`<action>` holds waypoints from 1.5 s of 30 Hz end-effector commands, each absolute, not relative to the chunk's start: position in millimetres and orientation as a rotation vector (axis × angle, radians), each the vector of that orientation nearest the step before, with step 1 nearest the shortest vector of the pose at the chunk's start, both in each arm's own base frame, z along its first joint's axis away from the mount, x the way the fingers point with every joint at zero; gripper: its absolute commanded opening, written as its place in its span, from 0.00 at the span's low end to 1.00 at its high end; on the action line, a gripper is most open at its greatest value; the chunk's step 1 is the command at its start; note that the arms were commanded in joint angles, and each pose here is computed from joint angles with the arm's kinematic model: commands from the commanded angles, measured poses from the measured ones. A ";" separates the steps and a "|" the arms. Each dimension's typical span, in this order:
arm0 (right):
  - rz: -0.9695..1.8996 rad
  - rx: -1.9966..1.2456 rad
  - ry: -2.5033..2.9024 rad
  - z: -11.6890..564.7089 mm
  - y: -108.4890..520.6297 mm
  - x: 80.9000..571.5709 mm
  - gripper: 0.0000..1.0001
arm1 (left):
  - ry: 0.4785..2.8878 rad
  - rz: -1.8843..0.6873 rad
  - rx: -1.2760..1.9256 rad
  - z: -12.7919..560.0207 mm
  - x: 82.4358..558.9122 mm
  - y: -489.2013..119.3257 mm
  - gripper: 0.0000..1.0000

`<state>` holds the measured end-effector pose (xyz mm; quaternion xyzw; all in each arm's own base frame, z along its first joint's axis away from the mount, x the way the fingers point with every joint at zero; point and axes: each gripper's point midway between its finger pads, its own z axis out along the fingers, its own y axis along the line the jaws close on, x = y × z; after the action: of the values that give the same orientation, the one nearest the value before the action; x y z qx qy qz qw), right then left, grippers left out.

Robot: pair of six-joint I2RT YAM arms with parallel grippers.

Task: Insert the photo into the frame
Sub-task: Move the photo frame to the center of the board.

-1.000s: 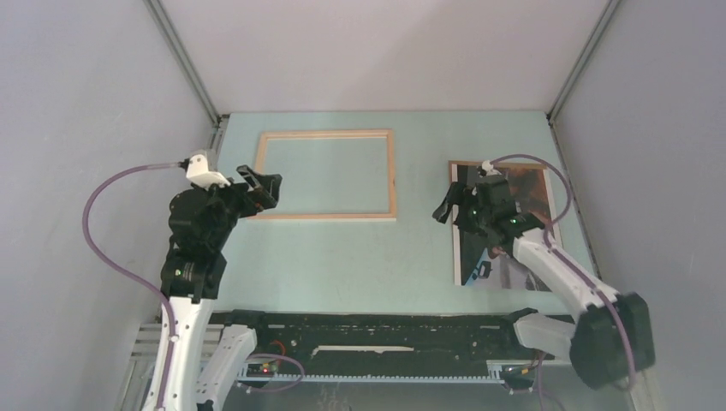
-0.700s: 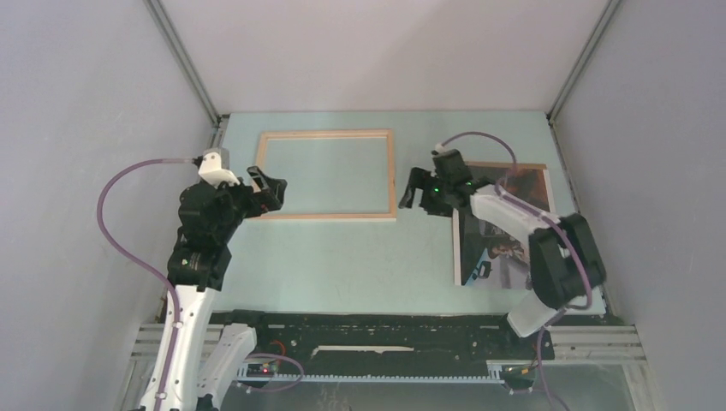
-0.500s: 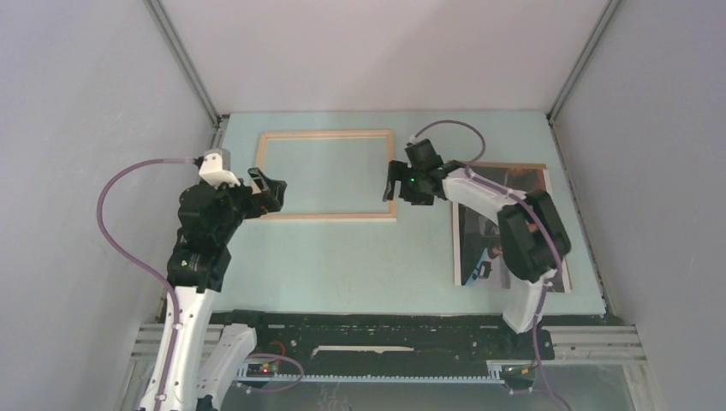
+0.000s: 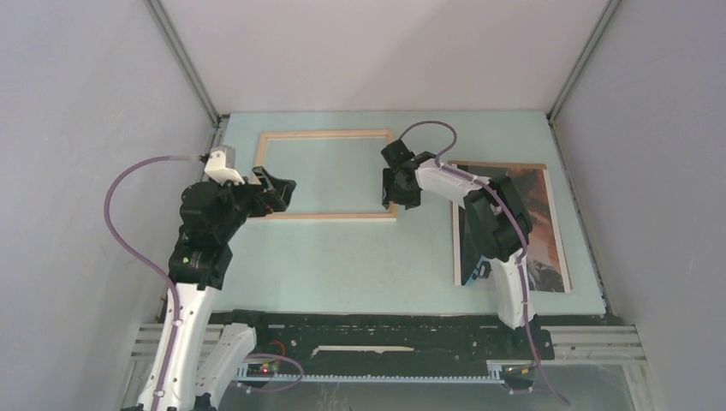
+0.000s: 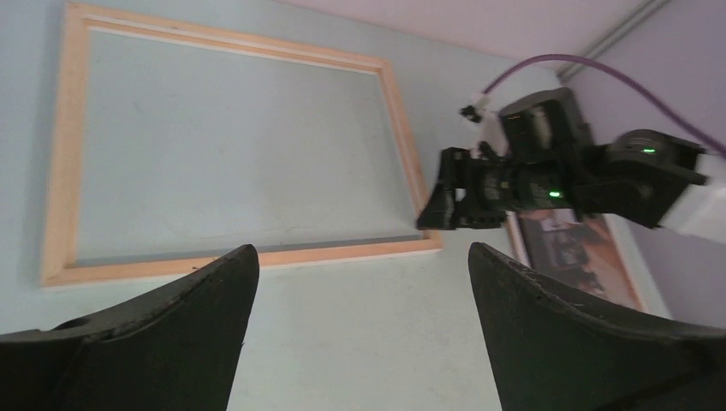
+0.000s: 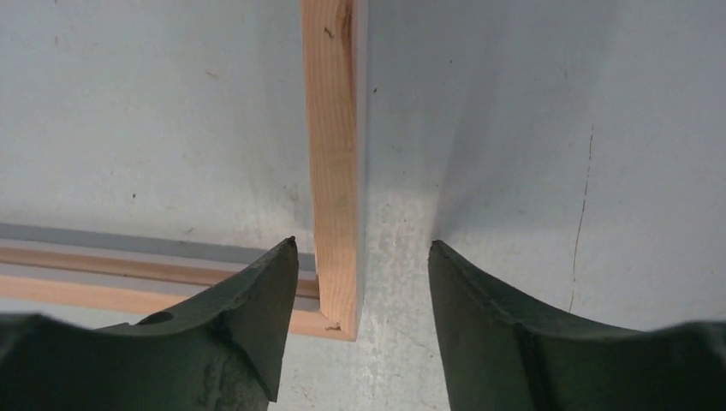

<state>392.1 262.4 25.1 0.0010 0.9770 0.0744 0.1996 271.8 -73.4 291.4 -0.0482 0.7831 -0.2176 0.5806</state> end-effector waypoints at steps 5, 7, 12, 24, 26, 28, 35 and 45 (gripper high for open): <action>0.202 -0.070 2.777 21.6 266.8 397.9 0.50 | 1.566 -0.769 -0.085 411.9 277.3 -107.6 1.00; 0.200 -0.086 2.788 20.5 266.6 394.8 0.45 | 1.530 -0.789 -0.068 432.4 279.5 -112.6 1.00; 0.202 -0.122 2.801 17.5 259.8 380.8 0.27 | 1.514 -0.792 -0.010 454.3 291.3 -124.6 1.00; 0.211 -0.209 2.786 24.0 234.8 331.2 0.28 | 1.705 -0.668 0.006 377.3 327.9 -120.6 1.00; 0.215 -0.224 2.769 27.6 234.2 332.2 0.30 | 1.701 -0.670 0.008 376.3 325.7 -120.5 1.00; 0.235 -0.235 2.749 32.8 237.2 335.0 0.34 | 1.687 -0.671 0.011 378.2 323.5 -119.9 1.00; 0.369 -0.263 2.648 86.0 246.7 334.0 0.72 | 1.708 -0.690 0.012 370.0 326.0 -122.7 1.00; 0.345 0.008 2.534 160.2 157.6 326.1 0.96 | 1.717 -0.752 0.026 368.9 323.8 -131.1 1.00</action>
<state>332.3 212.4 152.1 -0.0584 0.9454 0.1505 0.2832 325.4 -125.1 368.2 -0.0001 0.7454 -0.3035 0.5935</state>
